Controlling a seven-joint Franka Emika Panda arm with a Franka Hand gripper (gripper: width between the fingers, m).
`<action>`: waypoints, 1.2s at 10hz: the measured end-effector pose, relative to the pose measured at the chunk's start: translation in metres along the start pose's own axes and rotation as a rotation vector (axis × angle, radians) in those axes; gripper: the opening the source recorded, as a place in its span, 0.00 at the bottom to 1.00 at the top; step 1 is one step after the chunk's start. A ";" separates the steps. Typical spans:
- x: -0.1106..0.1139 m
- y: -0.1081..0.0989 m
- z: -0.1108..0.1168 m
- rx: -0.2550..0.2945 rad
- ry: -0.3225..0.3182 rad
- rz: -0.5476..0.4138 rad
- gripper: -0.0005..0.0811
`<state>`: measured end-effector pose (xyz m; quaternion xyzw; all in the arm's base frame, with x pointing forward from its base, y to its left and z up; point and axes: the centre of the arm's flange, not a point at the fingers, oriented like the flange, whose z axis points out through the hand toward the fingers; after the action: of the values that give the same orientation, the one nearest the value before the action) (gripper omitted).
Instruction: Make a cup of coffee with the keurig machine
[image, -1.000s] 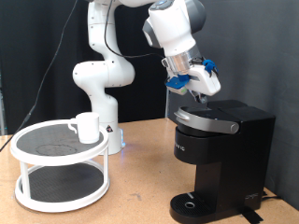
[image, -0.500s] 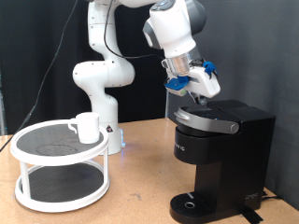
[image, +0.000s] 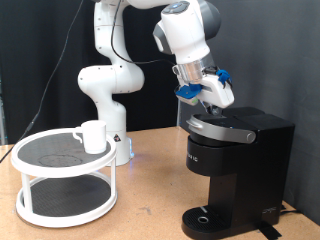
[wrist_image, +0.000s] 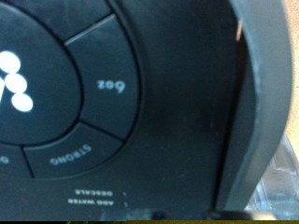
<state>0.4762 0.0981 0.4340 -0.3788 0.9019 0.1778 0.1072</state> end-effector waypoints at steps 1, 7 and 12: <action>0.001 0.000 0.001 0.001 0.004 0.002 0.01; 0.002 0.000 0.007 0.032 0.033 0.025 0.01; 0.000 -0.001 0.016 0.055 0.042 0.026 0.01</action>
<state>0.4777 0.1039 0.4195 -0.3676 0.9133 0.1465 0.0963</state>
